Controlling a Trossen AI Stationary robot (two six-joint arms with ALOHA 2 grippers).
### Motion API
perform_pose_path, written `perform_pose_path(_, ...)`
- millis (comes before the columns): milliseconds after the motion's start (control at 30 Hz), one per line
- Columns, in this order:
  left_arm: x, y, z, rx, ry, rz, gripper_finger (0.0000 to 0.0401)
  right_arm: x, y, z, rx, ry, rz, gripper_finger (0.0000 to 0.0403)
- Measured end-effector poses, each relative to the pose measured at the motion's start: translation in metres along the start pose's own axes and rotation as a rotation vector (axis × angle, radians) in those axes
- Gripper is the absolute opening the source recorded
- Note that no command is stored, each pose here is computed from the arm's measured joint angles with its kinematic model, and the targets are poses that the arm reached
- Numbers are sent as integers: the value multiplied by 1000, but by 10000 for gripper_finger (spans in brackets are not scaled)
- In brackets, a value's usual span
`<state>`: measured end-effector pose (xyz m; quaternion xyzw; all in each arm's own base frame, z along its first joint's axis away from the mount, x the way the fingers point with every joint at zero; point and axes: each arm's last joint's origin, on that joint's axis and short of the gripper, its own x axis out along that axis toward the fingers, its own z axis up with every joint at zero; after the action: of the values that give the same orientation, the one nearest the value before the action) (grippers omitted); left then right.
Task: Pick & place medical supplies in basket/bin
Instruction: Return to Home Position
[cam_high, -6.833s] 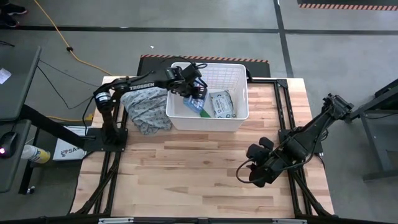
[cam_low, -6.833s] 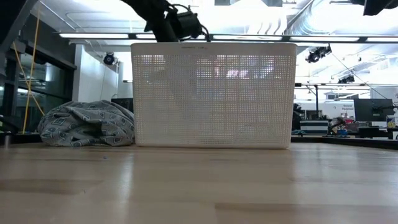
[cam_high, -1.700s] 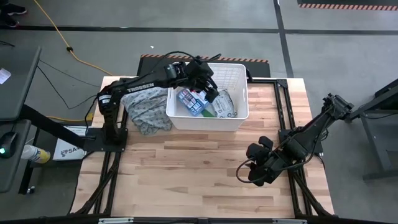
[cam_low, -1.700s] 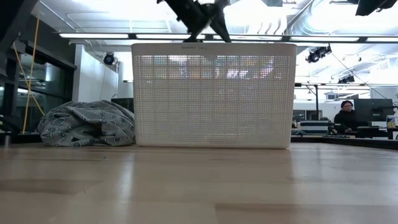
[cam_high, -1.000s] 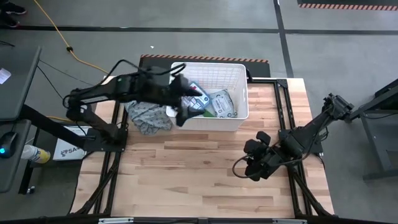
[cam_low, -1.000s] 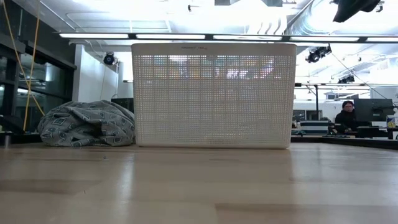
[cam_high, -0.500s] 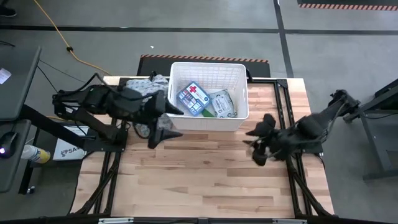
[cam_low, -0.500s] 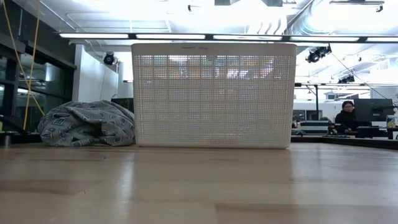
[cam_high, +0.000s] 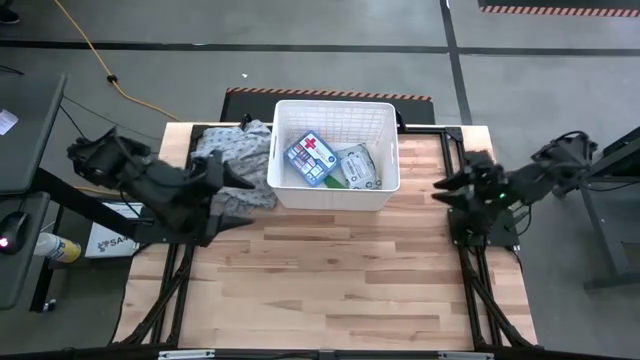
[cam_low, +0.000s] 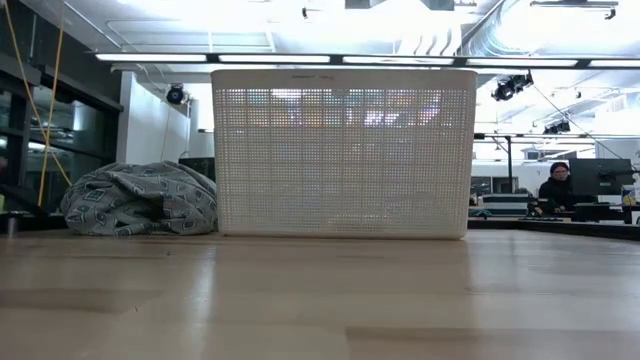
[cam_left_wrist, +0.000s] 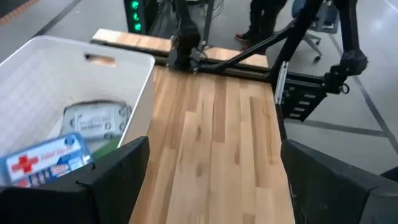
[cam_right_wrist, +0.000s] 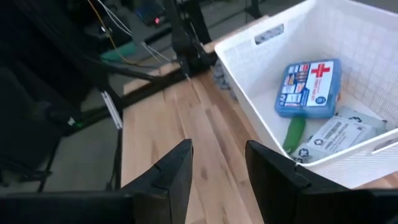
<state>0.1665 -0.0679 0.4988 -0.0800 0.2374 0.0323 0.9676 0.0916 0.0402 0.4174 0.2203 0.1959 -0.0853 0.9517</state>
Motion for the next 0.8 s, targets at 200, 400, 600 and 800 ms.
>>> perform_pose_path(200, -11, -6, -10, 25, 25, 18, 397, -26, -23, 2, 14, -53, 41, 141)
perform_pose_path(400, -21, -12, -18, 82, 53, -32, 397, -46, -40, 3, 1, -106, 83, 141)
perform_pose_path(600, -33, -7, -26, 82, 19, 2, 397, -59, -53, 1, -30, -131, 105, 141)
perform_pose_path(800, -34, 7, -51, 11, 14, 47, 397, -66, -64, -4, 28, -111, 92, 141)
